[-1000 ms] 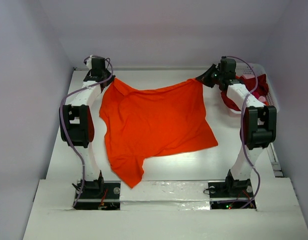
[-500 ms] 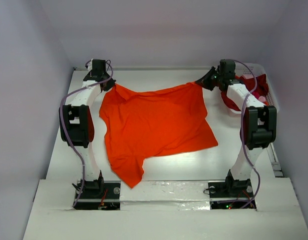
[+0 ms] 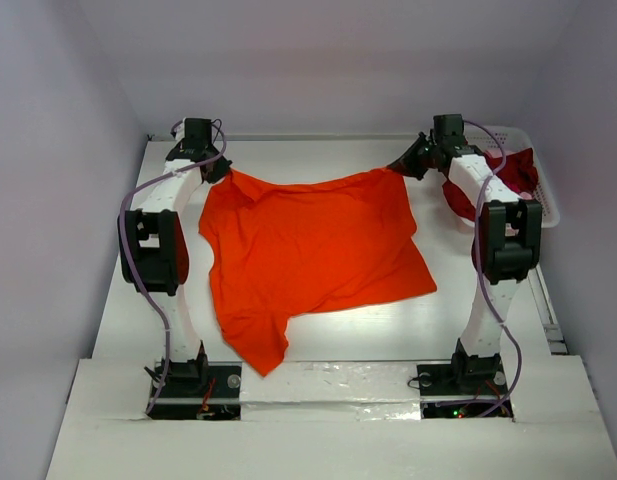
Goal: Fold and stack the t-shirts
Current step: Fold the tshirt
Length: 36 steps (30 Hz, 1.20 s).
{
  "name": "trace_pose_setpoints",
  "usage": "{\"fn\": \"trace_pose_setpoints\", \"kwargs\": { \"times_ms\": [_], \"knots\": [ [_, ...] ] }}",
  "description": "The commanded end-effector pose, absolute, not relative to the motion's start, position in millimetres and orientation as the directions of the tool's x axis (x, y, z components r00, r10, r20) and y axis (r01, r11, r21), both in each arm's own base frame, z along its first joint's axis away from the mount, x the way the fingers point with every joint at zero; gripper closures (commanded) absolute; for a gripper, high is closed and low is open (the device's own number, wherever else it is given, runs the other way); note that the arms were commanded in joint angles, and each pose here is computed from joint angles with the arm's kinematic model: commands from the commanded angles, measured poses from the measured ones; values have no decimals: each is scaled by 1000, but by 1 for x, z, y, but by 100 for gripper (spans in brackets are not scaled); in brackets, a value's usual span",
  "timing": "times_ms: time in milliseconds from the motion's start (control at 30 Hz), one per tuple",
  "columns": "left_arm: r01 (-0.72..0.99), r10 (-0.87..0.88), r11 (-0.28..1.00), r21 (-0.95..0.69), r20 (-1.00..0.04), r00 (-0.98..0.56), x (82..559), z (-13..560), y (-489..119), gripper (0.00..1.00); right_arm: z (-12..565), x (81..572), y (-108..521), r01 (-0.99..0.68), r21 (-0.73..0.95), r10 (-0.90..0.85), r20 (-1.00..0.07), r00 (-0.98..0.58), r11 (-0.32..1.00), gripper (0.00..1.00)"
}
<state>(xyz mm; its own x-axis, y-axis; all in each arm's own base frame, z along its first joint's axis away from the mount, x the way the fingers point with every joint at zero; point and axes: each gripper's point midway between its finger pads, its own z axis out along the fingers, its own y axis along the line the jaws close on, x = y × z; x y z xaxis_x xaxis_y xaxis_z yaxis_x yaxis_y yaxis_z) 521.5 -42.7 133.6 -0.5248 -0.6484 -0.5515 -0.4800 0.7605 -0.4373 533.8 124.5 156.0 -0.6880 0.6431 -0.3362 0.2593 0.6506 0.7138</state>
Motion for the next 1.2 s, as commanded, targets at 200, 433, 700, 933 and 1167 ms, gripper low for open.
{"fn": "trace_pose_setpoints", "kwargs": {
  "times_ms": [200,433,700,933,1167],
  "knots": [
    [-440,-630,776,-451,-567,-530,510,160,-47,100,146,525,138,284,739,642,-252,-724,611,100],
    [-436,-633,775,-458,-562,-533,496,166,-51,100,143,520,139,295,737,640,-236,-731,609,100],
    [-445,-618,787,-429,-557,-556,470,157,-55,100,132,503,132,315,704,634,-246,-733,637,100],
    [-448,-601,799,-402,-570,-561,457,164,-50,100,129,493,129,321,691,631,-251,-734,648,100],
    [-459,-607,794,-399,-567,-557,445,169,-47,100,134,486,126,321,686,635,-265,-725,653,100]
  ]
}}
